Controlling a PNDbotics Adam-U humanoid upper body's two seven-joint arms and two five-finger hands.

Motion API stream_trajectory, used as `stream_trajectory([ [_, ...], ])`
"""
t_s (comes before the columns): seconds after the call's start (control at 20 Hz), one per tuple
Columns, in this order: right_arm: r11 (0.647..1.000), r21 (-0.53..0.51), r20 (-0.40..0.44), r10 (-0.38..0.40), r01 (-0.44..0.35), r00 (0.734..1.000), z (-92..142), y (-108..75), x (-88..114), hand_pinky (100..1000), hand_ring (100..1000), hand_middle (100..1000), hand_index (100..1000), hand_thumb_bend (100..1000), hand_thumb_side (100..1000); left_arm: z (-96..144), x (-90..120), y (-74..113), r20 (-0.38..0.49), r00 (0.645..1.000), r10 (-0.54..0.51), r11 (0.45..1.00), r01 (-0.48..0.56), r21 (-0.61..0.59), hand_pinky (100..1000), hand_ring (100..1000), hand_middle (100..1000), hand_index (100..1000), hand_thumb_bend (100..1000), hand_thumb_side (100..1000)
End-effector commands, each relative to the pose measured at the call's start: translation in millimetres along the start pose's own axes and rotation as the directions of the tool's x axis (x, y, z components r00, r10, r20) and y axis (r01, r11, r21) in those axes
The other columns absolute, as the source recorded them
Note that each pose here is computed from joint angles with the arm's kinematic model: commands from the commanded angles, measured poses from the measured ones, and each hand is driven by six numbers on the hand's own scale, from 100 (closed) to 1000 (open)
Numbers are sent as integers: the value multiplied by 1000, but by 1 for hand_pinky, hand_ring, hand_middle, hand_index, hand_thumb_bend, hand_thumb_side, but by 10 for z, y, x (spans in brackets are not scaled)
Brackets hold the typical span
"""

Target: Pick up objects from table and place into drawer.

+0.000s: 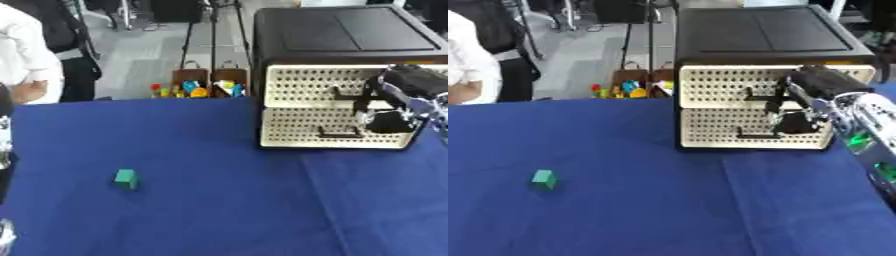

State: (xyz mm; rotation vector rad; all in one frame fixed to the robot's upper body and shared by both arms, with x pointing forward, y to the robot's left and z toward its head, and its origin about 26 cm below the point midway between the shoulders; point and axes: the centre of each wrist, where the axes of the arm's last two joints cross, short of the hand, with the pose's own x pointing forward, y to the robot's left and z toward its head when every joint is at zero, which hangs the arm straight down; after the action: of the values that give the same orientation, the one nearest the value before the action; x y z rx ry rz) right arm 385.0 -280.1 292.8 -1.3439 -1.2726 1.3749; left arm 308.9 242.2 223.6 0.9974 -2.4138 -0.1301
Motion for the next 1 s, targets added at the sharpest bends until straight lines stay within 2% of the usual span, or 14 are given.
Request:
stream_trajectory([
  [0.05,999,-33,-1,20,-20,1000,49,-99,-23,100,186,318,583,100,424,-42,33,34,23,1000,4,1000,-4,9,792,959,851,913,334,1000],
  [1.0,998,-43,19,39,-39,999,223,-120,19,100,185,316,575,100,401,-38,27,37,20,1000,6,1000,-6,7,792,960,844,913,333,1000],
])
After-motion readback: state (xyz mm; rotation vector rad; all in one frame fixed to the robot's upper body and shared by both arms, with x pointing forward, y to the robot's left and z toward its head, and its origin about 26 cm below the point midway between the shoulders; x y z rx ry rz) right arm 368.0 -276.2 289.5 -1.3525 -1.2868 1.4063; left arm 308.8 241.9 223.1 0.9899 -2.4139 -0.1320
